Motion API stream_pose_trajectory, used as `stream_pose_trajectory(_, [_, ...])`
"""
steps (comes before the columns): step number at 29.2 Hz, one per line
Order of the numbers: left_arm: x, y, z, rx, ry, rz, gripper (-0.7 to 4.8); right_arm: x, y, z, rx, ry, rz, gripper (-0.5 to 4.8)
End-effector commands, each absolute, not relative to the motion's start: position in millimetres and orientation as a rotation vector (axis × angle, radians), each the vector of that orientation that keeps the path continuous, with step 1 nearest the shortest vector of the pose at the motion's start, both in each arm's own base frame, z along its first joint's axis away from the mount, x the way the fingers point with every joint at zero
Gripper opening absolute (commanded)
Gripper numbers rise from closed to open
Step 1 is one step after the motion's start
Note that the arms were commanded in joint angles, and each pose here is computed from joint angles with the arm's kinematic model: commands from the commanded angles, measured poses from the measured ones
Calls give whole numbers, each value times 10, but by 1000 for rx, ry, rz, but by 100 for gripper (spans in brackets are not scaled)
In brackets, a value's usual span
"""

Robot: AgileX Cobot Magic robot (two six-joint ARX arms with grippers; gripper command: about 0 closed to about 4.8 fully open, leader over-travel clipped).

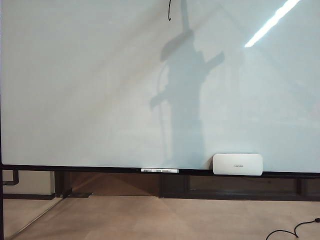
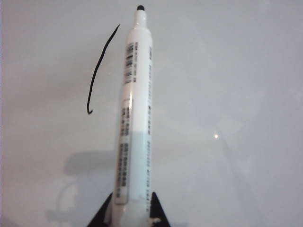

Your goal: Reach to the right to find the marker pen, pick it up, and write the number 19 on the whiteboard.

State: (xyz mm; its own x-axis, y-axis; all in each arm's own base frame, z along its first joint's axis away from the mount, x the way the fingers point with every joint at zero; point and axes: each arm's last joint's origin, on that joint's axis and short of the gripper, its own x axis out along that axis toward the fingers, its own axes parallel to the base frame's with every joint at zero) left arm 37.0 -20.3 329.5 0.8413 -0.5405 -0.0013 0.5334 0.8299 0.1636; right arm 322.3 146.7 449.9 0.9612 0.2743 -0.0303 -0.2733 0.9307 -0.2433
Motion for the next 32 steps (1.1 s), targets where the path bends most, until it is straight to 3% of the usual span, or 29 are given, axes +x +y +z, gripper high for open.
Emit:
stream_pose_trajectory(1, [368,-204,3316,159,-61,-574,-5,3234,1476,4517,-243,-5,277,-5])
stream_pose_trajectory(32, [367,-204,3317,159,-61,-574,-5,3353,1479,4448,-248,3,119,-5])
